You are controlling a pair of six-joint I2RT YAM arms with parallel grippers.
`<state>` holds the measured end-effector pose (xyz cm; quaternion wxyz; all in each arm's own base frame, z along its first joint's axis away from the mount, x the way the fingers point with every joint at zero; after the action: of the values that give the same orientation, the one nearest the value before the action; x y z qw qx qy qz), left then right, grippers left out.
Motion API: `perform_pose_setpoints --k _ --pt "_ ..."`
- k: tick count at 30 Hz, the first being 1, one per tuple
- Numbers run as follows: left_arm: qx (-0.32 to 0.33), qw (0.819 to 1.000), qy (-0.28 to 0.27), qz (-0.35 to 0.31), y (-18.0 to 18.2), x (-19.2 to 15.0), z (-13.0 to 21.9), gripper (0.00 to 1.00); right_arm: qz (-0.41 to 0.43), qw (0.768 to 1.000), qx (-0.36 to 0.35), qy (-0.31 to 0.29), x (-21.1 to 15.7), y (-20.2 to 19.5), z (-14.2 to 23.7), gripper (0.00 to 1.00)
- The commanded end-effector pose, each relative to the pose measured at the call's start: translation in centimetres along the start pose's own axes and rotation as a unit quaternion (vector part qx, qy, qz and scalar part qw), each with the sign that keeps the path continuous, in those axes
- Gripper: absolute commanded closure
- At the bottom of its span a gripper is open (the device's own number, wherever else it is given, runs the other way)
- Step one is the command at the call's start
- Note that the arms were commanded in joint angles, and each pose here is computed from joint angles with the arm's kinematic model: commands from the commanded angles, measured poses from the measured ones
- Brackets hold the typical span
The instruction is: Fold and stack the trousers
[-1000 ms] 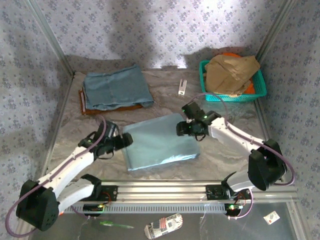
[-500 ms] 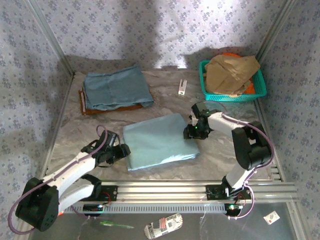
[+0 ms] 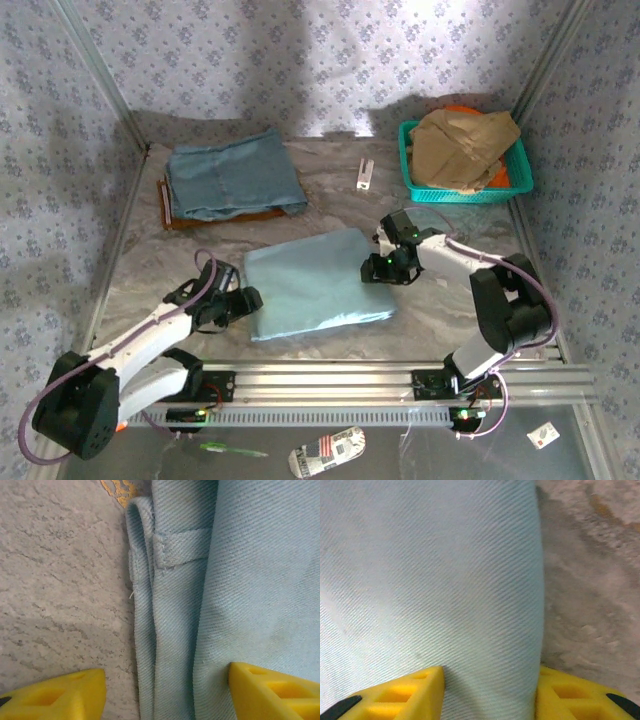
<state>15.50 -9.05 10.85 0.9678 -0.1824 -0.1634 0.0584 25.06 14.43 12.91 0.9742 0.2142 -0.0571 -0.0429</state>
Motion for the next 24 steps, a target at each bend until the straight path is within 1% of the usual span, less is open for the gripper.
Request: perform_pose_setpoints --k 1,4,7,15,18,24 --pt "-0.144 0.989 -0.022 -0.036 -3.4 1.6 -0.5 0.35 -0.006 1.0 0.009 0.016 -0.9 0.1 0.0 0.55" --pt "-0.149 0.988 -0.021 -0.038 -3.4 1.6 -0.8 0.38 -0.007 1.0 0.009 0.02 -1.1 -0.1 -0.3 0.55" --pt "-0.155 0.987 -0.024 -0.043 -3.7 1.8 -0.8 0.44 -0.007 1.0 0.005 0.025 -1.4 -0.4 -0.6 0.56" --pt "-0.176 0.982 -0.018 -0.064 -4.6 2.5 -1.0 0.43 -0.012 0.999 0.003 0.031 -1.6 -0.8 -1.1 0.55" --pt "-0.177 0.981 -0.014 -0.075 -4.8 2.4 -0.9 0.47 -0.013 0.999 0.001 0.03 -1.7 -1.0 -1.0 0.54" --pt "-0.182 0.98 -0.015 -0.083 -5.1 2.1 -1.0 0.47 -0.017 0.999 -0.001 0.033 -1.8 -1.2 -1.3 0.54"
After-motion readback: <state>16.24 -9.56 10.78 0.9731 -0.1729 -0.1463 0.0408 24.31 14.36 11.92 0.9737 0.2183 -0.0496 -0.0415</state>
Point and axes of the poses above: each hand's point on the last joint's axis, 136 mm out from that joint toward the fingers, its own z axis back along the fingers, its own y axis along the line the jaws close on, x = y × z, the point moved 10 cm from there along z, back along the fingers, and after that the axes turned 12 degrees about -z, right-handed, at the moved point
